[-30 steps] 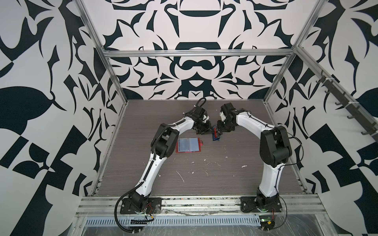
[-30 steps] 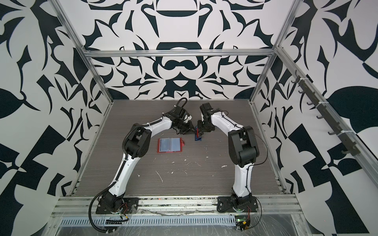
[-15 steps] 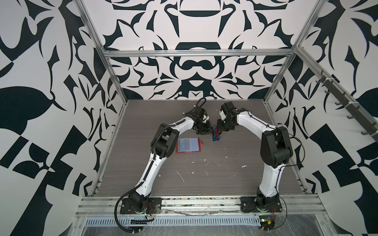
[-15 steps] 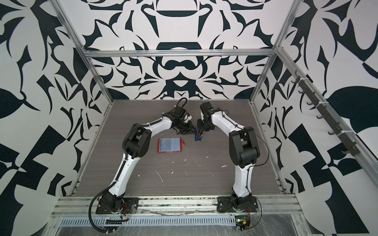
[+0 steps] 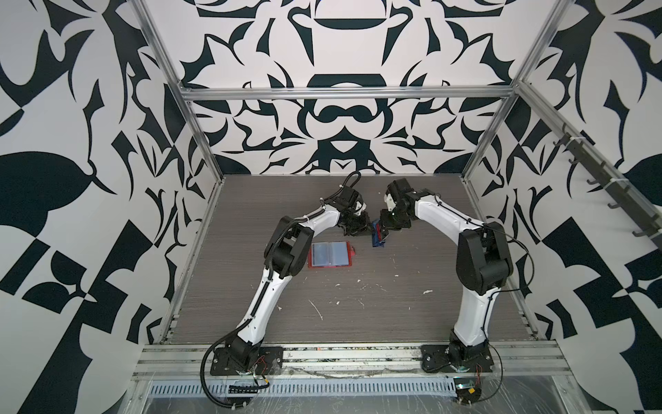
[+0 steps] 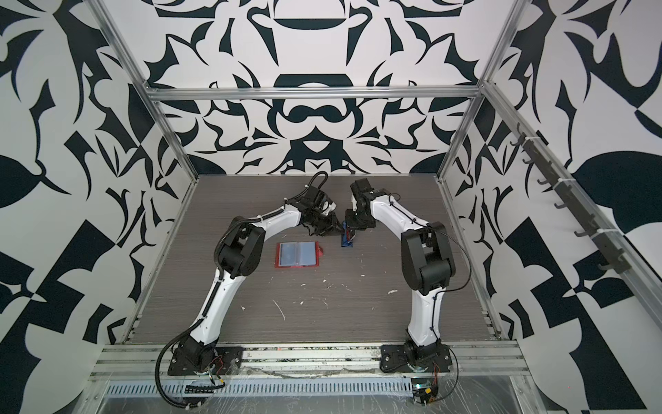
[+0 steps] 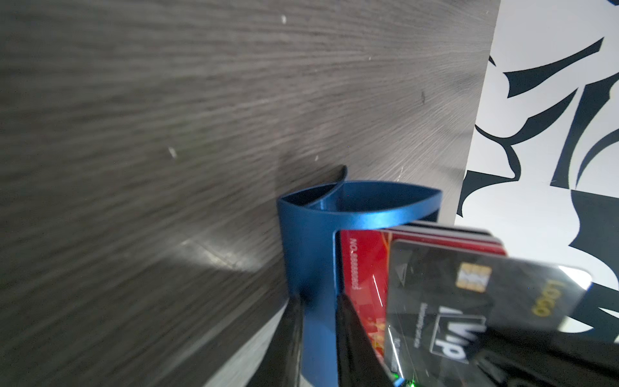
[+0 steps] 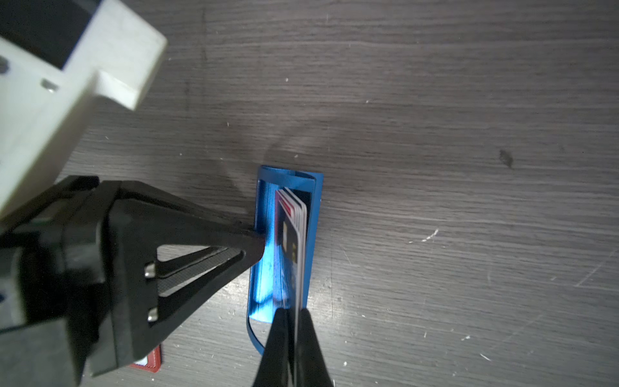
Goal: Insert credit cards into a card holder
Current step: Pick up the credit card from the storage box.
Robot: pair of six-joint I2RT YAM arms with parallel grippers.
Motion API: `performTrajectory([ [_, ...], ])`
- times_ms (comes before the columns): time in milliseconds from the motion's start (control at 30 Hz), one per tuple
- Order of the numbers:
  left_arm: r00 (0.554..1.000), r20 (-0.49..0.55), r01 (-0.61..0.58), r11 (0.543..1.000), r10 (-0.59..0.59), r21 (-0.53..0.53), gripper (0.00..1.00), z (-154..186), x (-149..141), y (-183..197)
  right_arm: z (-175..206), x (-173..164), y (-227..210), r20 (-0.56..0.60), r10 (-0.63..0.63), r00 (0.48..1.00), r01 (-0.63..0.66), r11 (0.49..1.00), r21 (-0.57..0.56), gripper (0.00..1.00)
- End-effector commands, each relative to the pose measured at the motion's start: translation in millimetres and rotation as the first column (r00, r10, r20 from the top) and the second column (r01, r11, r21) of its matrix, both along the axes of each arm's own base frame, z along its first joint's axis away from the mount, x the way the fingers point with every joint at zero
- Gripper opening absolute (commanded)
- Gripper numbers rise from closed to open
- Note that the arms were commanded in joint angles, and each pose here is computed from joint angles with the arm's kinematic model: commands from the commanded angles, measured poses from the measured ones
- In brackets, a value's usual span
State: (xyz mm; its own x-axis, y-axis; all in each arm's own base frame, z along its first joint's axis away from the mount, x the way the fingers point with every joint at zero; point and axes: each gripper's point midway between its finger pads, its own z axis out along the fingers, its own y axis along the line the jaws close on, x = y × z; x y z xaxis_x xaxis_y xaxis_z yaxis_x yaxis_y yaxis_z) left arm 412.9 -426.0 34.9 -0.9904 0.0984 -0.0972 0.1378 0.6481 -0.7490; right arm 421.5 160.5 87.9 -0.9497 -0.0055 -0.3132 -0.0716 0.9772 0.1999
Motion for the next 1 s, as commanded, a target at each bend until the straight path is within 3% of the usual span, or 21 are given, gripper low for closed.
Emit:
performTrajectory([
  [0,0.994,-0.104,-0.005,0.991,0.019,0.133,0.21,-51,-21,22,14,0,-5,0.029,-0.011,1.000,0.011,1.000,-0.006,0.06],
  [233,0.994,-0.107,-0.006,0.991,0.020,0.135,0.21,-53,-22,22,19,0,-9,0.040,-0.018,0.999,0.019,1.000,-0.024,0.12],
  [633,0.994,-0.111,-0.005,0.991,0.021,0.137,0.21,-55,-22,22,23,1,-11,0.048,-0.021,0.999,0.023,0.999,-0.027,0.14],
  [800,0.994,-0.112,-0.004,0.991,0.019,0.133,0.21,-54,-22,21,28,-1,-9,0.058,-0.017,0.998,0.018,1.000,-0.012,0.01],
  [967,0.995,-0.104,0.001,0.993,0.012,0.121,0.22,-46,-22,20,35,-2,-2,0.083,-0.014,0.996,0.011,0.999,0.035,0.00],
])
